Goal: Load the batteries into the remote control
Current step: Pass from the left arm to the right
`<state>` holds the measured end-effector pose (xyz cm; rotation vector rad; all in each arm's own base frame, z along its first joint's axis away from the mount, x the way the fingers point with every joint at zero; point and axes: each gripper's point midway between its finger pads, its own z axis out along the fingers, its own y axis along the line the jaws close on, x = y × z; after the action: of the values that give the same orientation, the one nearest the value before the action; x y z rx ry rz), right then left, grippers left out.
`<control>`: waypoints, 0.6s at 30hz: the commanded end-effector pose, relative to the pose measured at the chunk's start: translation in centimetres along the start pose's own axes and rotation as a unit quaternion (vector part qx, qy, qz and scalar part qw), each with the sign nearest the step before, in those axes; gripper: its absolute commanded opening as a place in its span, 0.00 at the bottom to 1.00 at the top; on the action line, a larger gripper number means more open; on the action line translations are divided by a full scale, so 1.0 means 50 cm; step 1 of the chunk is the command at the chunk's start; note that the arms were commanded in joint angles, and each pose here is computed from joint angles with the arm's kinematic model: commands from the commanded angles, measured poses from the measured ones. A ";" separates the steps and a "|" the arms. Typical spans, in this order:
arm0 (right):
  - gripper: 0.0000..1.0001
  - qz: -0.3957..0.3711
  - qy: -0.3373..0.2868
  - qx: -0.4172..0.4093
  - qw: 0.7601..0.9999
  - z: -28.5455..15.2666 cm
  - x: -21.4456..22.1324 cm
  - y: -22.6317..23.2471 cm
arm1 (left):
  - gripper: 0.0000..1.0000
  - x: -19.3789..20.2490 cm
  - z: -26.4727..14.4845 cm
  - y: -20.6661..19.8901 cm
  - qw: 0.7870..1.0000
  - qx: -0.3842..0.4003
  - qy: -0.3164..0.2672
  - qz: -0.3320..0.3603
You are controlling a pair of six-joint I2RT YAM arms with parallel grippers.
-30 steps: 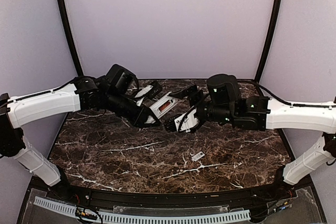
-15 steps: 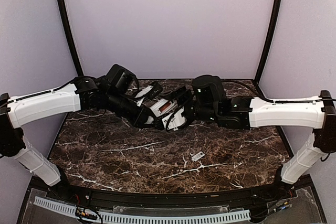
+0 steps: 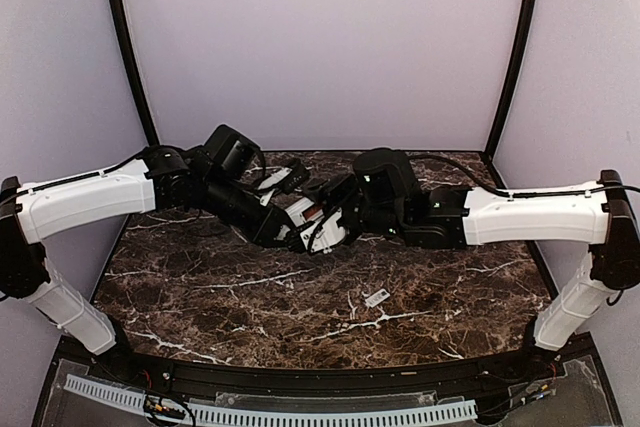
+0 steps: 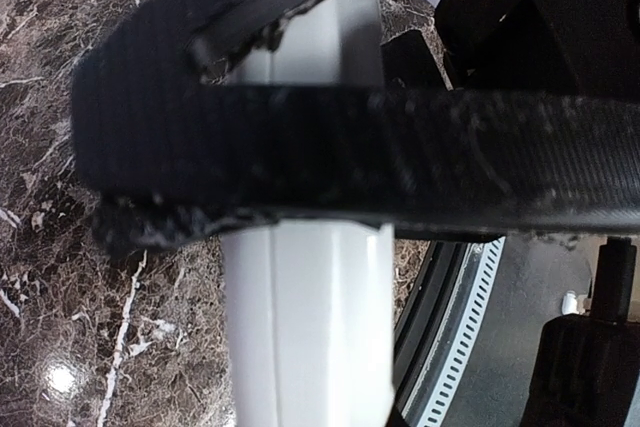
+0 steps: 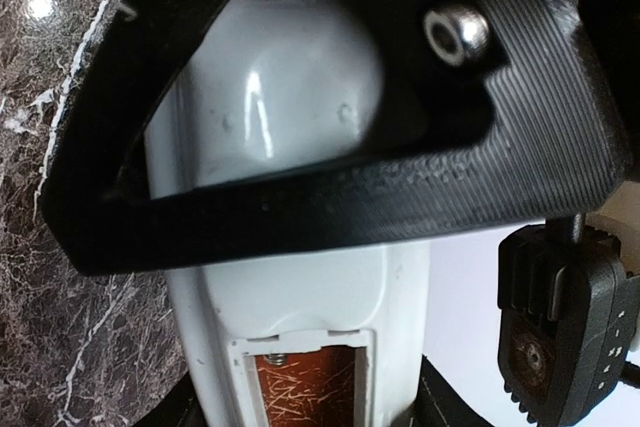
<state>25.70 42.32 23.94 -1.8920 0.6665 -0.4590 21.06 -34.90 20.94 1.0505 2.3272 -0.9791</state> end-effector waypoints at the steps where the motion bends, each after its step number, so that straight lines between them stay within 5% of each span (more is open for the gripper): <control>1: 0.24 0.049 0.001 0.020 0.999 -0.013 -0.002 -0.025 | 0.00 -0.028 -0.013 -0.023 0.999 0.020 -0.025 0.026; 18: 0.00 0.064 0.006 0.005 0.998 -0.035 -0.003 0.012 | 0.00 -0.032 -0.008 -0.013 0.999 0.016 -0.017 0.027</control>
<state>24.81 41.64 23.00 -1.9021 0.7129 -0.4267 20.55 -35.14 20.33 1.0725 2.3510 -1.0127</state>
